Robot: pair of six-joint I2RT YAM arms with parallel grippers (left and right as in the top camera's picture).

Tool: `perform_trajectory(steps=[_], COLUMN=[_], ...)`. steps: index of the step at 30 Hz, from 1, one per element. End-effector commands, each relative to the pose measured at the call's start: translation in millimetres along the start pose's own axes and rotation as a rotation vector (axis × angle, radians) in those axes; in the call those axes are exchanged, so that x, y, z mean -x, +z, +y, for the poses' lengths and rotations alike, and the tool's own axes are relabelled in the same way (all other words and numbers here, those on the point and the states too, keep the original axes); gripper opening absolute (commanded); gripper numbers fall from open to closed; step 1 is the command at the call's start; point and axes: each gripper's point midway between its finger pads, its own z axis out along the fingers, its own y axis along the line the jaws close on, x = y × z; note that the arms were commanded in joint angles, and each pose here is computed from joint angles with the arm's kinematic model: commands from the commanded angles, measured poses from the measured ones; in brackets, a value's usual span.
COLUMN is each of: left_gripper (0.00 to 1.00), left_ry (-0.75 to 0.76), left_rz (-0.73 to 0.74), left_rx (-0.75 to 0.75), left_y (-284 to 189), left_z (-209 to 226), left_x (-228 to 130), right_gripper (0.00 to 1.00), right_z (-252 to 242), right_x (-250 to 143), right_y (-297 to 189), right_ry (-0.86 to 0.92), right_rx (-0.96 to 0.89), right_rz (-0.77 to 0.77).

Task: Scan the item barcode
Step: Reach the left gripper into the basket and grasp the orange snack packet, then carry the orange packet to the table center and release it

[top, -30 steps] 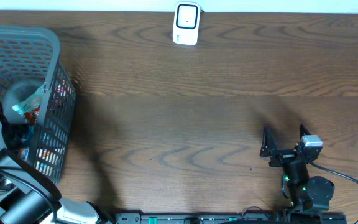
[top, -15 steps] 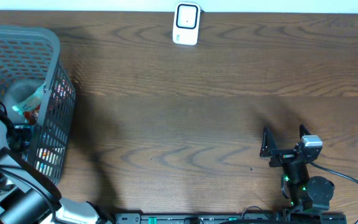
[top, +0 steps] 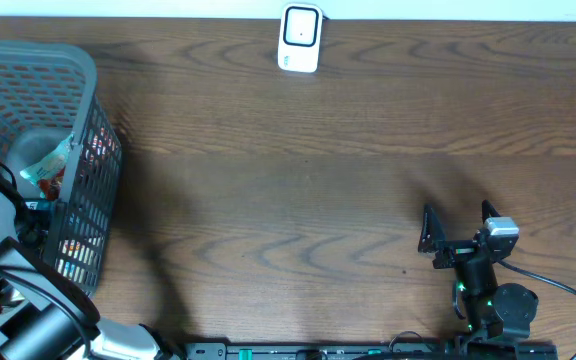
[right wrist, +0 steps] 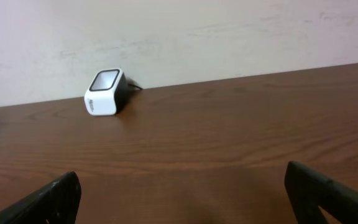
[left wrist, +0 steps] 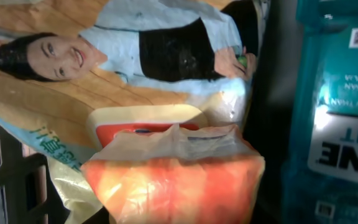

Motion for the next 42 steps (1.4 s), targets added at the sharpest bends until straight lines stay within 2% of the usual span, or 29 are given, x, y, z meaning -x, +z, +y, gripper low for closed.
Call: perform_trajectory(steps=[1,7,16,25,26,29,33,37,42], left_gripper=[0.34,0.34,0.34,0.34,0.34,0.34,0.34,0.34,0.34], left_ry=[0.002,-0.035,-0.063,0.018,0.048,0.112,0.277,0.474,0.781], left_rz=[-0.036,-0.073,-0.203,-0.251,-0.237,-0.186,-0.095,0.009,0.069], left_rx=[-0.056,-0.264,-0.698,-1.14,-1.22,-1.317,-1.388,-1.408,-1.353], left_y=[-23,-74,-187,-296,-315,-338,-357,-363,-350], left_z=[-3,-19,-30,-33,-36,-44,-59,-74,-91], left_x=[10,18,23,-5,-17,-43,-96,-159,-247], right_gripper=[0.99,0.99,0.99,0.99,0.99,0.99,0.99,0.99,0.99], right_z=[1,1,1,1,1,1,1,1,1], right_x=[-1,-1,-1,-1,-1,-1,-1,-1,-1], right_y=[0,0,0,0,0,0,0,0,0], right_ry=[-0.011,-0.011,-0.011,-0.011,-0.011,-0.011,-0.011,-0.011,-0.011], right_rx=[0.005,0.006,0.006,0.006,0.006,0.006,0.005,0.006,0.006], right_rz=[0.005,0.004,0.004,0.004,0.004,0.004,0.005,0.004,0.004])
